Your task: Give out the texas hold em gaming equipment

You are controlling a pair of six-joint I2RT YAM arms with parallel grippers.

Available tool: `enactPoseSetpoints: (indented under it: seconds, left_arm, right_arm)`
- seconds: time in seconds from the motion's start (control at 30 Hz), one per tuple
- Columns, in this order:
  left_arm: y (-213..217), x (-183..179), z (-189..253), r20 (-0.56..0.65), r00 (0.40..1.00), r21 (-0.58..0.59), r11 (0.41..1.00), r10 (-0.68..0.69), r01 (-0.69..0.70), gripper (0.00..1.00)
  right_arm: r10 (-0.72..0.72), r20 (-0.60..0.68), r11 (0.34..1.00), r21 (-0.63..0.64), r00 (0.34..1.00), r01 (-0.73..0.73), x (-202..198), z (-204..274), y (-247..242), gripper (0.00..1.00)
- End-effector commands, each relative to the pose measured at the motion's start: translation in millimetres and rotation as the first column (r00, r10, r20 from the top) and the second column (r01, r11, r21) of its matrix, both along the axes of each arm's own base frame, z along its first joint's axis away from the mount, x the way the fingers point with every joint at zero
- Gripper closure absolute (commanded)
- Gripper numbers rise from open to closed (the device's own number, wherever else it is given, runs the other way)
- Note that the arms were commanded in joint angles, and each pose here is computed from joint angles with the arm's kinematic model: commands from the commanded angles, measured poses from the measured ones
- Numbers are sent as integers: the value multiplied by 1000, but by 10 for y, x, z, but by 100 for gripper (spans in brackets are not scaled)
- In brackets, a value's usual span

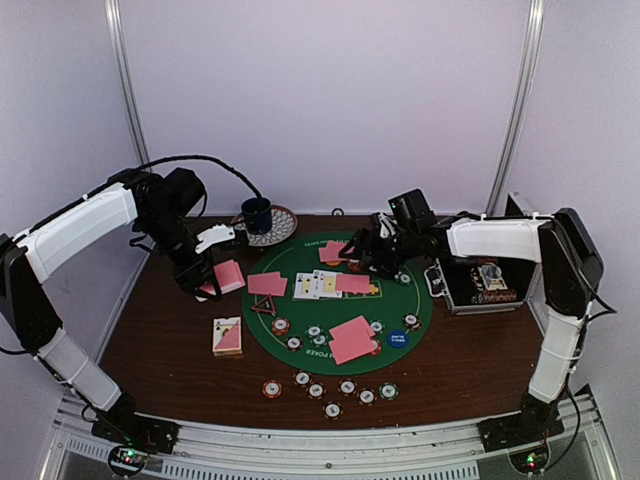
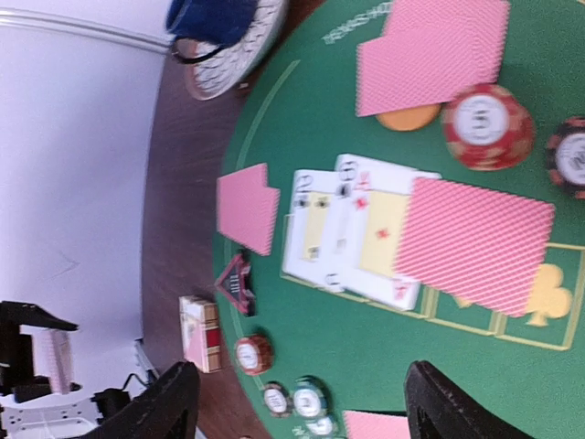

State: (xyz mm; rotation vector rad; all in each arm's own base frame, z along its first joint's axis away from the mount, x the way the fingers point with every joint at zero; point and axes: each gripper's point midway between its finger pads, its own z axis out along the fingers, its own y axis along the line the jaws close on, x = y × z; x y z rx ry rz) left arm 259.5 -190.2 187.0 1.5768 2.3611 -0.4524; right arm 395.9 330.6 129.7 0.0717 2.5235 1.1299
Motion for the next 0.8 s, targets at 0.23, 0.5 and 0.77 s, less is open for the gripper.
enactPoseSetpoints:
  seconds: [0.23, 0.5, 0.77]
  left_arm:
    - [-97, 72, 74, 11, 1000, -65, 998, 17, -16, 100]
    - [-95, 81, 73, 13, 1000, -63, 998, 17, -17, 100]
    - [-94, 71, 39, 7, 1000, -57, 998, 12, -12, 100]
  right_arm:
    - [326, 64, 882, 338, 943, -328, -939, 917, 1644, 11]
    - [412, 58, 823, 405, 909, -399, -1188, 955, 2070, 9]
    - [441, 62, 786, 456, 895, -419, -1202, 981, 2280, 9]
